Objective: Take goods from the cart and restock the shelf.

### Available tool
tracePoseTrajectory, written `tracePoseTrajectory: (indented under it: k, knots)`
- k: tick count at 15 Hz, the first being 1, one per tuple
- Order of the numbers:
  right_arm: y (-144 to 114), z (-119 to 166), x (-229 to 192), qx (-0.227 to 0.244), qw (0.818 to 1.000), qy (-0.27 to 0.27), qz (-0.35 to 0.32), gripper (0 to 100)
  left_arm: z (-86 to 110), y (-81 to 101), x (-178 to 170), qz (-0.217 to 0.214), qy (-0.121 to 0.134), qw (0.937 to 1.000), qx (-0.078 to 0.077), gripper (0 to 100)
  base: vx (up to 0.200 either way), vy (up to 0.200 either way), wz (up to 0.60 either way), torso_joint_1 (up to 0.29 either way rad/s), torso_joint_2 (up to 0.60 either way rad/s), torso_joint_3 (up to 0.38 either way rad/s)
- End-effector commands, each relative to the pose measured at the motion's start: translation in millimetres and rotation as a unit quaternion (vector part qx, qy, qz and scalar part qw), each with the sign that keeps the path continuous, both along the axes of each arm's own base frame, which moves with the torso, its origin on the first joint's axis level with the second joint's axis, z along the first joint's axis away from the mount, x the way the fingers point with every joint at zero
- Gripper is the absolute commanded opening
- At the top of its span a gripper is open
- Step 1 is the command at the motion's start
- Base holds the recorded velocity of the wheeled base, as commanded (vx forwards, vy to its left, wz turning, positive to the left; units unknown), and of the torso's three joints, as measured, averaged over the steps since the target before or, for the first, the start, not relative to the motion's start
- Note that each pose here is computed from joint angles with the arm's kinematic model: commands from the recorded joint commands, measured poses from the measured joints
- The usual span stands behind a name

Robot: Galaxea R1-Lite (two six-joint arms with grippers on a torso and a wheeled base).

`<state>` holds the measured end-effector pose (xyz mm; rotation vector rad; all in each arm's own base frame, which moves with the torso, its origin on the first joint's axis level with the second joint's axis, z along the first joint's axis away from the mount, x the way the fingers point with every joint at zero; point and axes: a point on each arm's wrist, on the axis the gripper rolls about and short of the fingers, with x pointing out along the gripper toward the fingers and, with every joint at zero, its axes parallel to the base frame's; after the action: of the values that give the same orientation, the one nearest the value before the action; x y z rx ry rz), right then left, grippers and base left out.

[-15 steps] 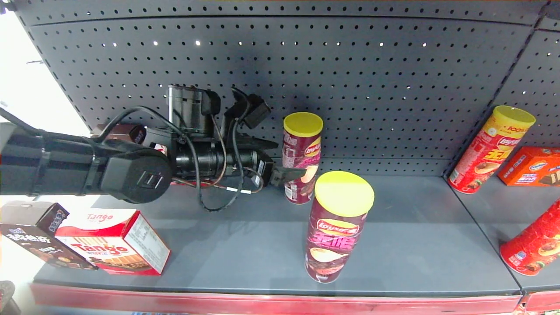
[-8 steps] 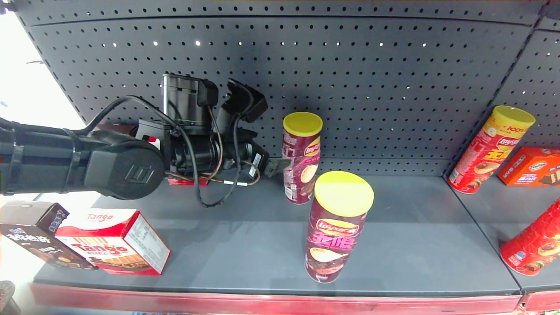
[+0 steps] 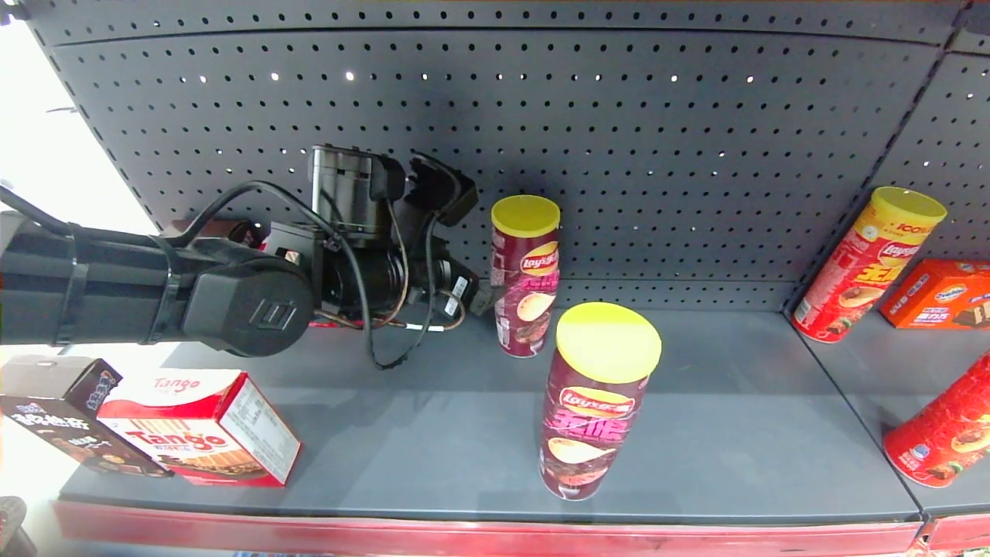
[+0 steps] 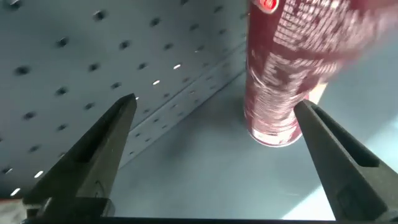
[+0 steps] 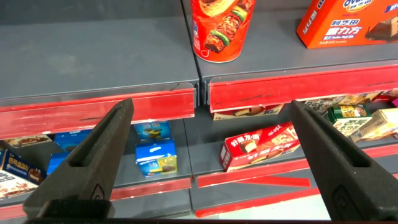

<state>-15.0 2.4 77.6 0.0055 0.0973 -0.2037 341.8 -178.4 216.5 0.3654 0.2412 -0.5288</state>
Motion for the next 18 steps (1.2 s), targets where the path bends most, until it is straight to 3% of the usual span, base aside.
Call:
tracePoseTrajectory:
  k: [1,5,11,16,18]
  knots:
    - [0.0,0.1,0.1,0.000,1.000,0.000,0.000,100,0.5,3.7,3.2,0.014,-0.003,0.9999,0.002,100,0.000,0.000,0.00,0.000,0.00,0.000]
    - [0.0,0.1,0.1,0.000,1.000,0.000,0.000,100,1.5,9.7,7.9,0.042,-0.008,0.9991,0.005,100,0.000,0.000,0.00,0.000,0.00,0.000]
    - [0.0,-0.1,0.1,0.000,1.000,0.001,0.000,100,0.7,4.0,18.2,0.055,-0.024,0.9982,-0.001,100,0.000,0.000,0.00,0.000,0.00,0.000]
    - [0.0,-0.1,0.1,0.000,1.000,0.001,0.000,100,-6.7,10.0,-3.3,0.046,-0.007,0.9987,0.020,100,0.000,0.000,0.00,0.000,0.00,0.000]
    - [0.0,0.1,0.1,0.000,1.000,0.000,0.000,100,-6.0,10.0,-2.0,0.048,-0.008,0.9987,0.018,100,0.000,0.000,0.00,0.000,0.00,0.000]
